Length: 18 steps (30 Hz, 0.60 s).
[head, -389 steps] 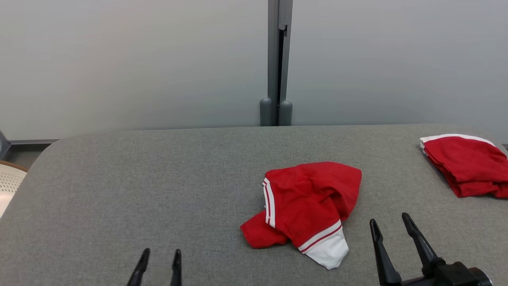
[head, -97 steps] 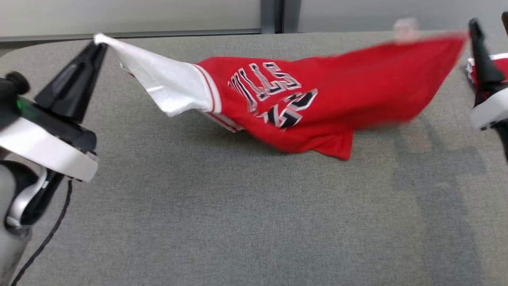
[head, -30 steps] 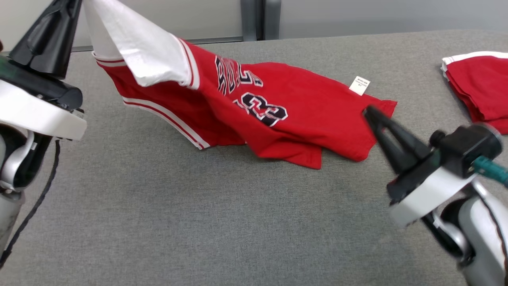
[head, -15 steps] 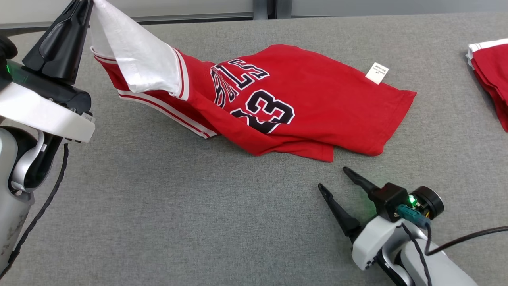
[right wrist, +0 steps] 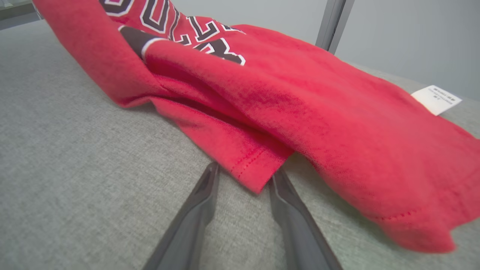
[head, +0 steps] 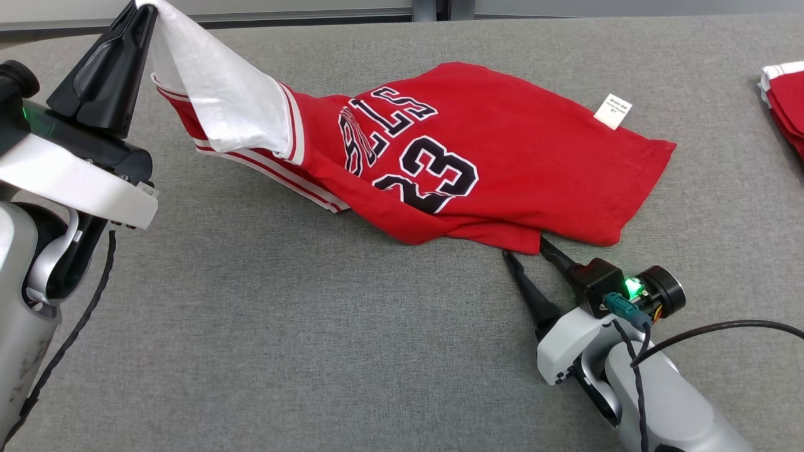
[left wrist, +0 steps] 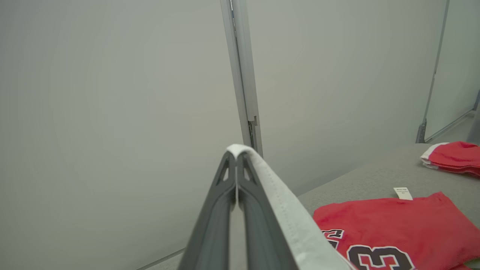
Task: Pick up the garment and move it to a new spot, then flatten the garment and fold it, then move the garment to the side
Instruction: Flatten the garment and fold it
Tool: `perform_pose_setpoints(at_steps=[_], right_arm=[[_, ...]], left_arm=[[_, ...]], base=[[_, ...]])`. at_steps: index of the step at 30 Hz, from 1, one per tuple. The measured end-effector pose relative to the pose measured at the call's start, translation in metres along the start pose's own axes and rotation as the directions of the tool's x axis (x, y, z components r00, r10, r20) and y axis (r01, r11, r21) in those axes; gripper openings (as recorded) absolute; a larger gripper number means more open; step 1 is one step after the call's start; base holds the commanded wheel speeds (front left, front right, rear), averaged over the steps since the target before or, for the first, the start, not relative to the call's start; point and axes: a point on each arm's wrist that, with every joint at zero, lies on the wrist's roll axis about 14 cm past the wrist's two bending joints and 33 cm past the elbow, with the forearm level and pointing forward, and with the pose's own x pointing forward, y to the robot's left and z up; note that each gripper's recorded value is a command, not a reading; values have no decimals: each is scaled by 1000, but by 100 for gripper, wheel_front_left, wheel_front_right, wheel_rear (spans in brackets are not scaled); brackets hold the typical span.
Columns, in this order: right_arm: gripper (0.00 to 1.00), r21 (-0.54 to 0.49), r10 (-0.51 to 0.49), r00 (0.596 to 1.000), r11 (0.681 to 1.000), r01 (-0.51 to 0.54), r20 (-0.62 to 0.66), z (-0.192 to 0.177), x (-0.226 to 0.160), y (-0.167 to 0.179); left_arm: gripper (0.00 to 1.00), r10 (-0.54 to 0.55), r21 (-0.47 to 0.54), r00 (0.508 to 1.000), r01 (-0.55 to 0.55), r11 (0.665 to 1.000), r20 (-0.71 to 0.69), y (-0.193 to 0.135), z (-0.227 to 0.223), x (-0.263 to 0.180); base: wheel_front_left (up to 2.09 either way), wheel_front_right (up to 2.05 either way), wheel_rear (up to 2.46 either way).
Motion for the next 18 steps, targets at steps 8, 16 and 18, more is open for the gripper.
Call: perform_pose_setpoints(at_steps=[8,16,18], right_arm=[[0,-33,18,999,999,-17,35,13,7,5],[0,-80,-3,993,997,12,117,37,0,-4],[0,-77,-10,993,997,19,118,37,-3,-4]], left_arm=[[0,8,0,1000,-8,1000,-1,3,-1,-2],[0,6,-1,1000,-6,1000,7,2,1,-2],[0,5,-2,1000,-5,1000,9,1,2,-2]], base=[[0,0,0],[0,0,0],[0,0,0]])
